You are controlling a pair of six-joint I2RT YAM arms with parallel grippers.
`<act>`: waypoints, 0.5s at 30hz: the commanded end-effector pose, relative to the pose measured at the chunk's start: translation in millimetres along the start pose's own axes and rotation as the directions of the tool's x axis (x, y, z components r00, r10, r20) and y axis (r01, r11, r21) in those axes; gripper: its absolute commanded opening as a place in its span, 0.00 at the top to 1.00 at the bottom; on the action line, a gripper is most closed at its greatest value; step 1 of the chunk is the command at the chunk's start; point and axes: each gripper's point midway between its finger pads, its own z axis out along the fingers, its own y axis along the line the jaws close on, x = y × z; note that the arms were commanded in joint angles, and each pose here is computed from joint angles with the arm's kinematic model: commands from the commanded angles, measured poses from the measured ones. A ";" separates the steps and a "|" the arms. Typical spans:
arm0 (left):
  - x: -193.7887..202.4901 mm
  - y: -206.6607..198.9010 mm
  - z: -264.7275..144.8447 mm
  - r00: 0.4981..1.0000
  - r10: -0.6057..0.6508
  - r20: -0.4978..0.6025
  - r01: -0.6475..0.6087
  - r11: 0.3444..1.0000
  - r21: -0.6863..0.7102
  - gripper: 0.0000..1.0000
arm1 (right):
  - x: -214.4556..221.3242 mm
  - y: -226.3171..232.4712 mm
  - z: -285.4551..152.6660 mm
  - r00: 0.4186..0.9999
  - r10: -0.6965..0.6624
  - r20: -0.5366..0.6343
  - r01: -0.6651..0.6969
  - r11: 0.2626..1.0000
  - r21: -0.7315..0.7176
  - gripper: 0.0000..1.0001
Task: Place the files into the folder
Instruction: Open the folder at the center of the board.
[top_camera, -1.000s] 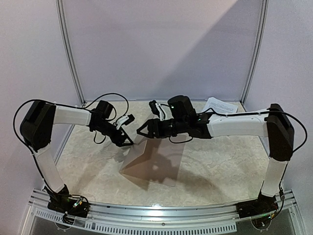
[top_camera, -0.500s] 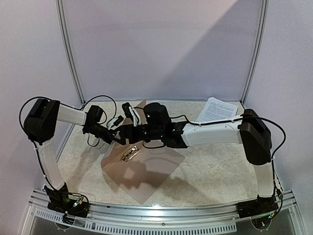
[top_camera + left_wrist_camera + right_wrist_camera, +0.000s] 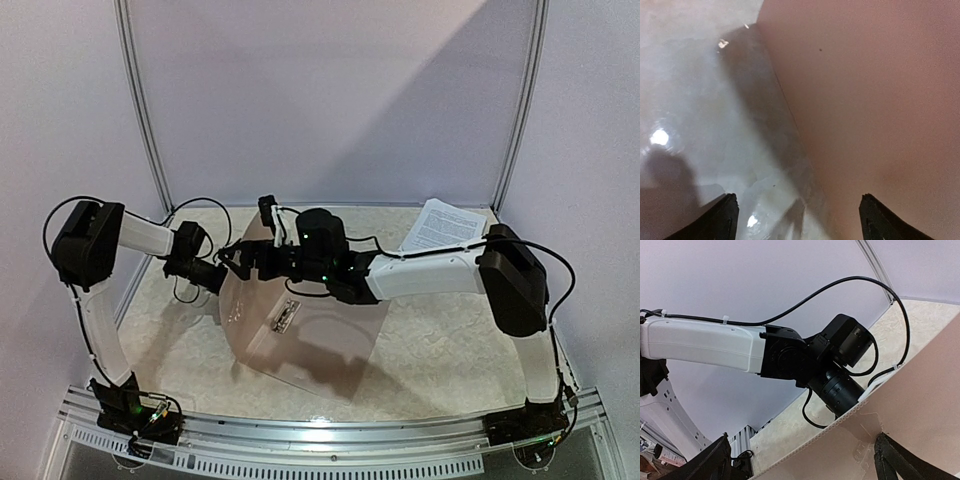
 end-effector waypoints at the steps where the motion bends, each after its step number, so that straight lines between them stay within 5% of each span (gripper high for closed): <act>1: -15.1 4.5 -34.8 0.996 -0.001 0.084 0.002 1.000 -0.009 0.09 | 16.3 -25.1 13.5 0.999 0.032 -0.011 -0.032 0.999 0.029 0.01; 4: -10.5 10.3 -43.2 0.997 -0.007 0.080 0.009 1.000 -0.029 0.01 | 18.3 -15.1 18.1 0.999 0.040 -0.021 -0.040 0.999 -0.005 0.01; 15: 4.3 24.9 -48.3 0.997 -0.038 0.067 0.043 0.996 -0.079 0.02 | 25.5 61.8 31.2 0.994 -0.097 -0.045 0.091 0.987 -0.131 0.01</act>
